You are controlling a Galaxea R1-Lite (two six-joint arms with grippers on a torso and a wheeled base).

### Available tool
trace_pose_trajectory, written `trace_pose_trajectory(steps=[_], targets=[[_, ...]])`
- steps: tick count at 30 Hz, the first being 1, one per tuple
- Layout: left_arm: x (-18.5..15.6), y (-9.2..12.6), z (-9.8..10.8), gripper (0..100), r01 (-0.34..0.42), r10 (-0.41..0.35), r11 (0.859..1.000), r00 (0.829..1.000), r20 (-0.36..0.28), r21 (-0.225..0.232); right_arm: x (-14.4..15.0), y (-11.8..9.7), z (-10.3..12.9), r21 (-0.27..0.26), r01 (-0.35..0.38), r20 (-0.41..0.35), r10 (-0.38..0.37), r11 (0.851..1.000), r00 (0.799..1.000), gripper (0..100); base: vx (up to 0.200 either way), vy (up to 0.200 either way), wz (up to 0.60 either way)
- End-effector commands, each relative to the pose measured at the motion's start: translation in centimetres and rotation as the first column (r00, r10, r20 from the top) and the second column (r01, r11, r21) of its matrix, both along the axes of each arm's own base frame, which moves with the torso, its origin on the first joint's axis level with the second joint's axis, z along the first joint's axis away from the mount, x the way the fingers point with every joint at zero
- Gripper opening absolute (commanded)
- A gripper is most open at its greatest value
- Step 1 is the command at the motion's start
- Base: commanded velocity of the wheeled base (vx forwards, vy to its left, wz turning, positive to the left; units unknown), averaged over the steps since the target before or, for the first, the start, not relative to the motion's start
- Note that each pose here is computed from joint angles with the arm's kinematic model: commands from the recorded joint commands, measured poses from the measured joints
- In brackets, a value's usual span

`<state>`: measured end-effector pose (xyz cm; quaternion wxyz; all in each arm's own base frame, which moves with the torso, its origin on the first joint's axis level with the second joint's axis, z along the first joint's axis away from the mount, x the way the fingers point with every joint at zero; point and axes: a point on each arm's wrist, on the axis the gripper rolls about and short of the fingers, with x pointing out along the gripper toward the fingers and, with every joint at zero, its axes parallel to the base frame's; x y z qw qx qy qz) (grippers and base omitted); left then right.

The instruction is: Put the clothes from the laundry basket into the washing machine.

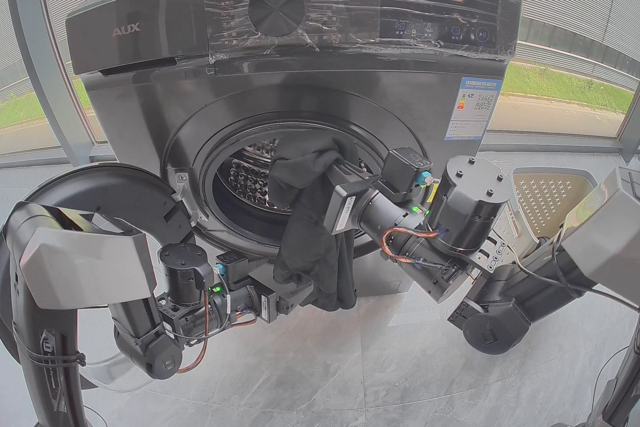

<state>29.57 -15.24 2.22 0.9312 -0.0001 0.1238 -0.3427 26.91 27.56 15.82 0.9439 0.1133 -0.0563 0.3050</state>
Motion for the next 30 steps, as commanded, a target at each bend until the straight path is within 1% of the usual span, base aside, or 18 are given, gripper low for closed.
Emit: trace_pose_trajectory(steps=[1, 7, 15, 18, 19, 21, 24, 30], targets=[[0.9, 0.7, -0.4, 100, -0.032, 0.032, 0.999, 0.999, 0.002, -0.001, -0.2, 0.2, 0.0, 0.000, -0.008, 0.001, 0.008, 1.000, 1.000, 0, 0.000, 0.000, 0.00], [1.9, 0.8, -1.0, 100, -0.046, 0.046, 0.999, 0.999, 0.007, -0.002, -0.3, 0.1, 0.0, -0.002, -0.008, -0.001, 0.008, 1.000, 1.000, 0, 0.000, 0.000, 0.00], [3.1, 0.2, -2.1, 100, 0.003, -0.003, 1.000, 1.000, 0.005, -0.016, -0.5, 0.4, -0.1, -0.001, -0.016, -0.002, 0.016, 1.000, 1.000, 0, 0.000, 0.000, 0.00], [3.6, 0.1, -2.2, 100, 0.007, -0.006, 1.000, 1.000, 0.016, -0.020, -0.5, 0.3, -0.2, -0.001, -0.016, -0.002, 0.016, 1.000, 1.000, 0, 0.000, 0.000, 0.00], [3.6, 0.0, -2.3, 0, 0.008, -0.008, 1.000, 1.000, 0.015, -0.022, -0.5, 0.3, -0.2, -0.001, -0.016, -0.002, 0.016, 1.000, 1.000, 0, 0.000, 0.000, 0.00], [4.0, -0.1, -2.1, 0, 0.011, -0.010, 0.999, 1.000, 0.026, -0.030, -0.5, 0.3, -0.1, 0.000, -0.016, -0.001, 0.016, 1.000, 1.000, 0, 0.000, 0.000, 0.00], [4.4, -0.3, -2.4, 0, 0.010, -0.009, 1.000, 0.999, 0.033, -0.030, -0.5, 0.3, -0.2, -0.002, -0.017, -0.003, 0.017, 1.000, 1.000, 0, 0.000, 0.000, 0.00], [4.6, -0.4, -2.0, 0, 0.013, -0.011, 0.999, 0.999, 0.053, -0.035, -0.4, 0.0, -0.6, -0.008, -0.012, -0.015, 0.012, 1.000, 1.000, 0, 0.000, 0.000, 0.00]])
